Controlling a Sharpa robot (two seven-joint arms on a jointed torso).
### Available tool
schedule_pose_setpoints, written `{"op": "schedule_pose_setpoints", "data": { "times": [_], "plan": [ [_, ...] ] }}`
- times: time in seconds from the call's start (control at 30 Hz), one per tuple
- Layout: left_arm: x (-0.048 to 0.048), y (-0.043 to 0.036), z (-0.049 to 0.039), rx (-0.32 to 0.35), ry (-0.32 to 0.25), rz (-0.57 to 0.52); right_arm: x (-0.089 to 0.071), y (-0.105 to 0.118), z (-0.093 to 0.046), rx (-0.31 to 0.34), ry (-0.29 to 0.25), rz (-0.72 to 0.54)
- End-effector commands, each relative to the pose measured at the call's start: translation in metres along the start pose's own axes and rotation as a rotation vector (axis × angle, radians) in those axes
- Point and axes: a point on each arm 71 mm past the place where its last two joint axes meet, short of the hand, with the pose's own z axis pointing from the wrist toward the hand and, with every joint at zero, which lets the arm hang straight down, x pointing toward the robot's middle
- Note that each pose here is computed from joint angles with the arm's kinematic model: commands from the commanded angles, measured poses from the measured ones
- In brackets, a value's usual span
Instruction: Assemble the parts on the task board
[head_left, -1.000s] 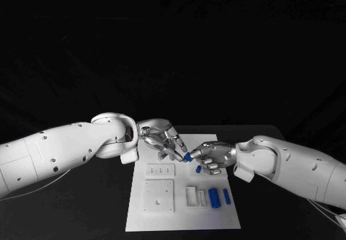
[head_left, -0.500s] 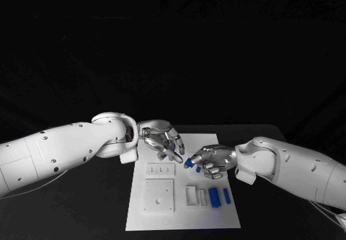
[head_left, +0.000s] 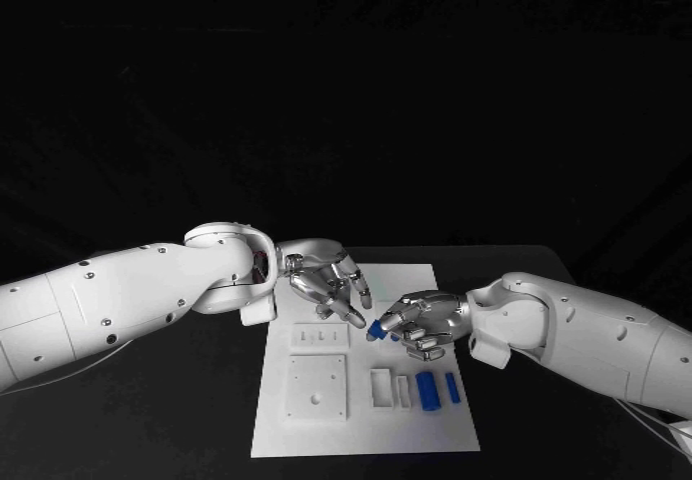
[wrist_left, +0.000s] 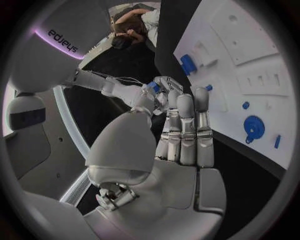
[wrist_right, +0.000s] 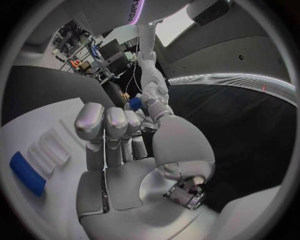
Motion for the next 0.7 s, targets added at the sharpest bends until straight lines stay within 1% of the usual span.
{"op": "schedule_pose_setpoints", "data": {
  "times": [0.03,0.2,0.3,0.7],
  "plan": [
    [0.0049,-0.0034,0.0016,0.003,0.053,0.032,0.002,-0.001,0.001,0.005,0.029,-0.008],
    [0.0102,-0.0062,0.003,-0.001,0.095,0.065,0.001,-0.002,0.001,0.003,0.027,-0.006],
    [0.0122,-0.008,0.0041,-0.002,0.104,0.085,0.001,-0.002,0.001,0.003,0.027,-0.006],
    [0.0112,-0.0143,0.0107,0.025,0.061,0.099,0.001,-0.003,0.003,0.01,0.032,-0.005]
  ]
}}
